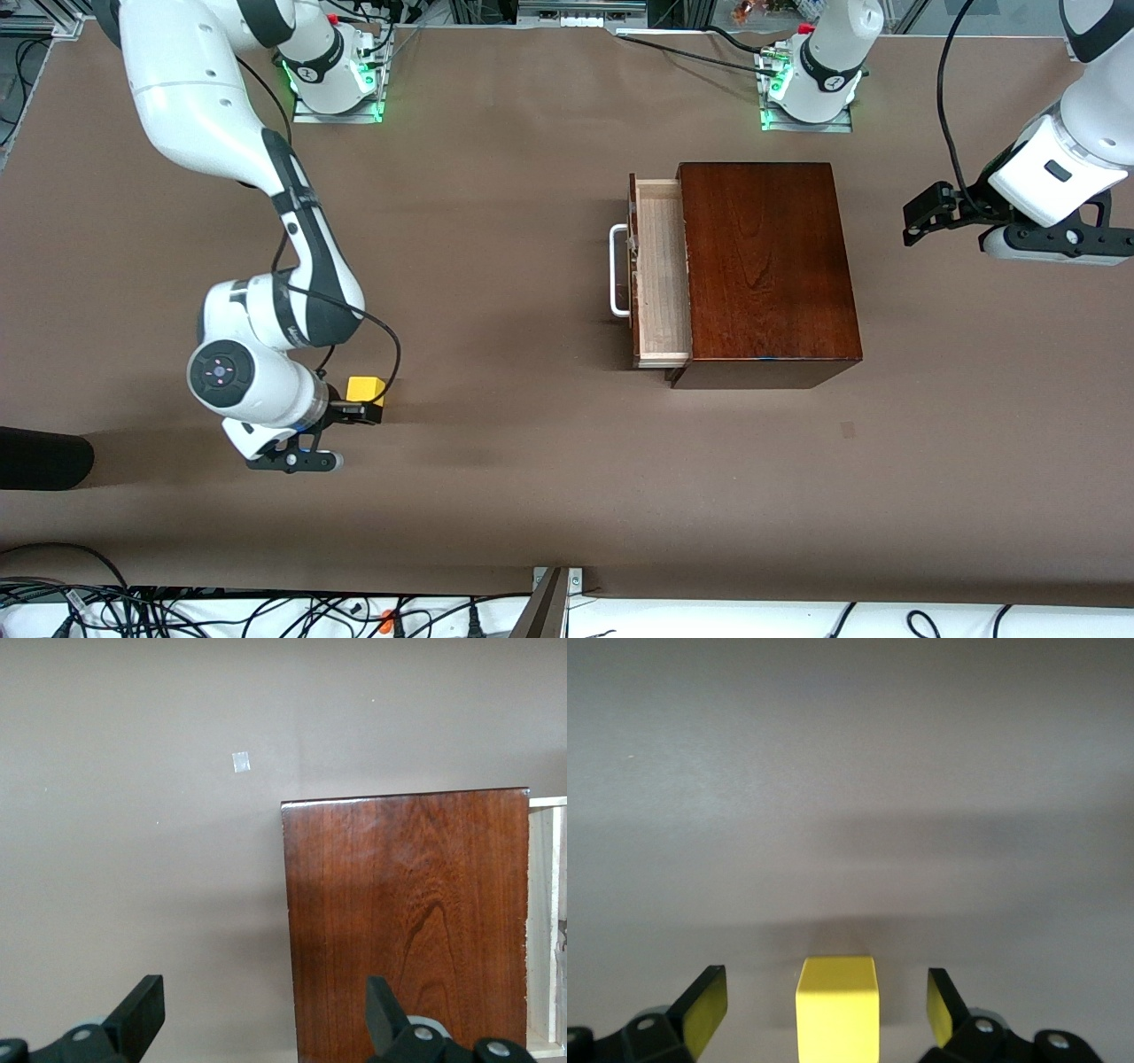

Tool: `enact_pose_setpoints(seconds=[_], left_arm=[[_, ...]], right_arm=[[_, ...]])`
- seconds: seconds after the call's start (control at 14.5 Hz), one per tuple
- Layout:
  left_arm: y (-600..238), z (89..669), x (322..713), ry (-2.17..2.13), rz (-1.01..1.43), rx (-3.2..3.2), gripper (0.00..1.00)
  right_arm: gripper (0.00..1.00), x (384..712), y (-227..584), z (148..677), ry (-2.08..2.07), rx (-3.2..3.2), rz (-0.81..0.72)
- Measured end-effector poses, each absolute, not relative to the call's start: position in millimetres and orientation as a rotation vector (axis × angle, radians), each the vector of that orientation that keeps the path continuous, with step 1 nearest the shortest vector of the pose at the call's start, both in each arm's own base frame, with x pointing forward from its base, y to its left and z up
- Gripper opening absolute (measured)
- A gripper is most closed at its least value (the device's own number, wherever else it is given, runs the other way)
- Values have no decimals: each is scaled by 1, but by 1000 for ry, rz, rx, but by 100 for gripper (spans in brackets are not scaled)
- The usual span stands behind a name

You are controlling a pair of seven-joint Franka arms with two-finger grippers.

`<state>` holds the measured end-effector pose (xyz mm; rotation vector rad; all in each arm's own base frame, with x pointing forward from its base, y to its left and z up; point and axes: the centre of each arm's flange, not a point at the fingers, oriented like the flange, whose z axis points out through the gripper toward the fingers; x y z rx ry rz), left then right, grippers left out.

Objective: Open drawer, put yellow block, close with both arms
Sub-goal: 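Grasp the yellow cube with the right gripper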

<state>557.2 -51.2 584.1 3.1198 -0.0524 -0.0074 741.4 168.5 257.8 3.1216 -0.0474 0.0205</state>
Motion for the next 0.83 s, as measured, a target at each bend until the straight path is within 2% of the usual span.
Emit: enact_pose_setpoints(seconds=[0.83], left_arm=[[-45,585,556,-81,-13,3138,100]], right_arm=[[100,705,164,181,-54,3086,-178]])
